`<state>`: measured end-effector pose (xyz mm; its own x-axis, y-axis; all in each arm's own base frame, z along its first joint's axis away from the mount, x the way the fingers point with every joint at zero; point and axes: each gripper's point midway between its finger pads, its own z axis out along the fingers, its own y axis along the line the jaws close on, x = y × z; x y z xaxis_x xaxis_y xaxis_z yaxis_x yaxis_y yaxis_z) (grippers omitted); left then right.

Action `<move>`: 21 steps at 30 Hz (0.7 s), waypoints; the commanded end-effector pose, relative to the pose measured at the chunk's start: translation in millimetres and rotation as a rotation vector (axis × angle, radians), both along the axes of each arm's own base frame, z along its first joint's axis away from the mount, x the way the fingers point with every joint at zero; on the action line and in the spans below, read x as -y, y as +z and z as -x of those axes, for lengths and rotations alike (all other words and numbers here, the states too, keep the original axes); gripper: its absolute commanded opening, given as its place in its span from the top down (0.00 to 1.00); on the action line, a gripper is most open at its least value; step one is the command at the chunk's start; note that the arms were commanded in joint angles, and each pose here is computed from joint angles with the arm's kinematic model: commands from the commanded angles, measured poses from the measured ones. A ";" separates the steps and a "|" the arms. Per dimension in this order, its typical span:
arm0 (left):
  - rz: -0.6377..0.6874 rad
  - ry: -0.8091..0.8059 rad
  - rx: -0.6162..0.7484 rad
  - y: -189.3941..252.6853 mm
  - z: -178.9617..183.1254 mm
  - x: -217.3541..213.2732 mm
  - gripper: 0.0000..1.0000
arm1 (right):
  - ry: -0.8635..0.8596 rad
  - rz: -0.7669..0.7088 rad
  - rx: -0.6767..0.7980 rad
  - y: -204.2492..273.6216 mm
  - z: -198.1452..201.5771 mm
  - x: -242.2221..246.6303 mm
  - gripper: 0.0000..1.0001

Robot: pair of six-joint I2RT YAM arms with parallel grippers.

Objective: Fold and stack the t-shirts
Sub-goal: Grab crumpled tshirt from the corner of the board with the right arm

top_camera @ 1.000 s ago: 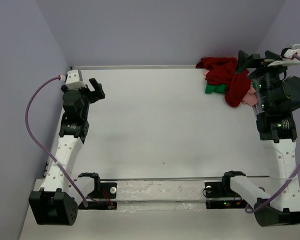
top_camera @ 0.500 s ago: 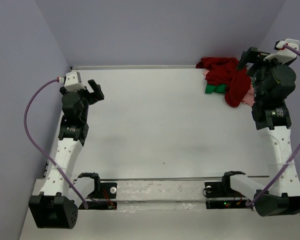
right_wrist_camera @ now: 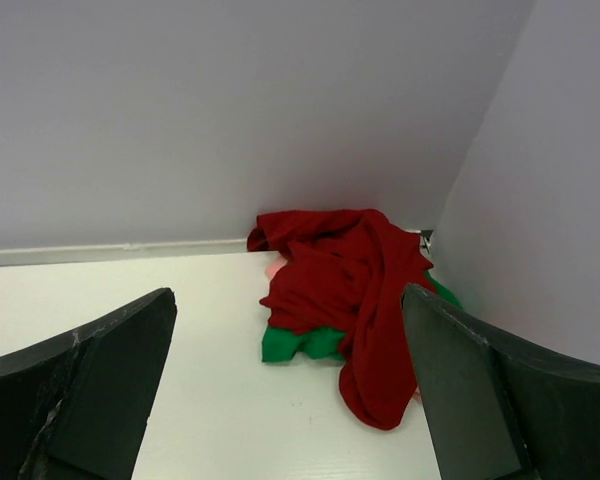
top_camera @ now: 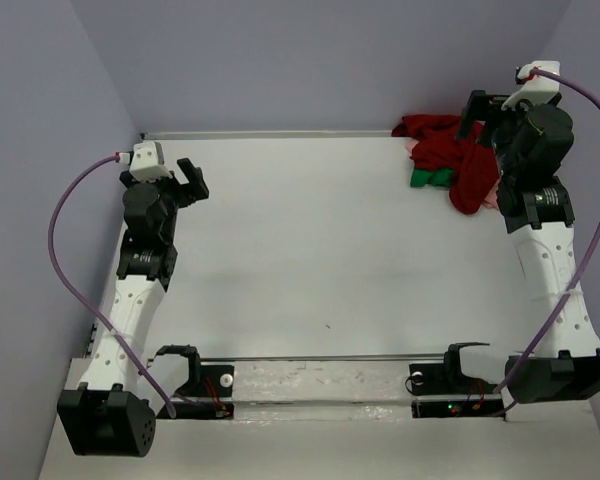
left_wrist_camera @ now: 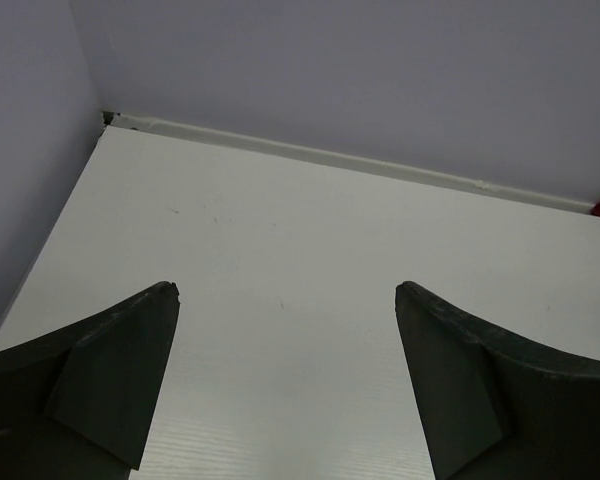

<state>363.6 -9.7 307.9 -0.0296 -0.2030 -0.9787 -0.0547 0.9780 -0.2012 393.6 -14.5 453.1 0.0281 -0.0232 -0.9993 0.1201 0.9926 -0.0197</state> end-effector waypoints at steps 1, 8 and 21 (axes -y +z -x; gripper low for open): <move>-0.017 -0.020 0.076 29.3 -7.9 2.8 0.01 | -0.060 0.015 0.038 21.8 13.2 11.3 0.00; -0.024 -0.012 0.089 32.5 -8.8 1.2 0.01 | -0.104 -0.046 -0.059 -20.1 18.7 16.3 0.00; -0.018 0.019 0.112 34.2 0.6 -4.5 0.01 | -0.235 -0.241 -0.032 -16.2 33.3 30.4 0.00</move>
<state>369.6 -9.9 303.1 -0.0448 -0.1911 -0.9805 -0.0552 0.9805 -0.1886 377.6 -34.1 412.9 -0.0804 0.0837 -0.9932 0.2622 0.9632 0.0600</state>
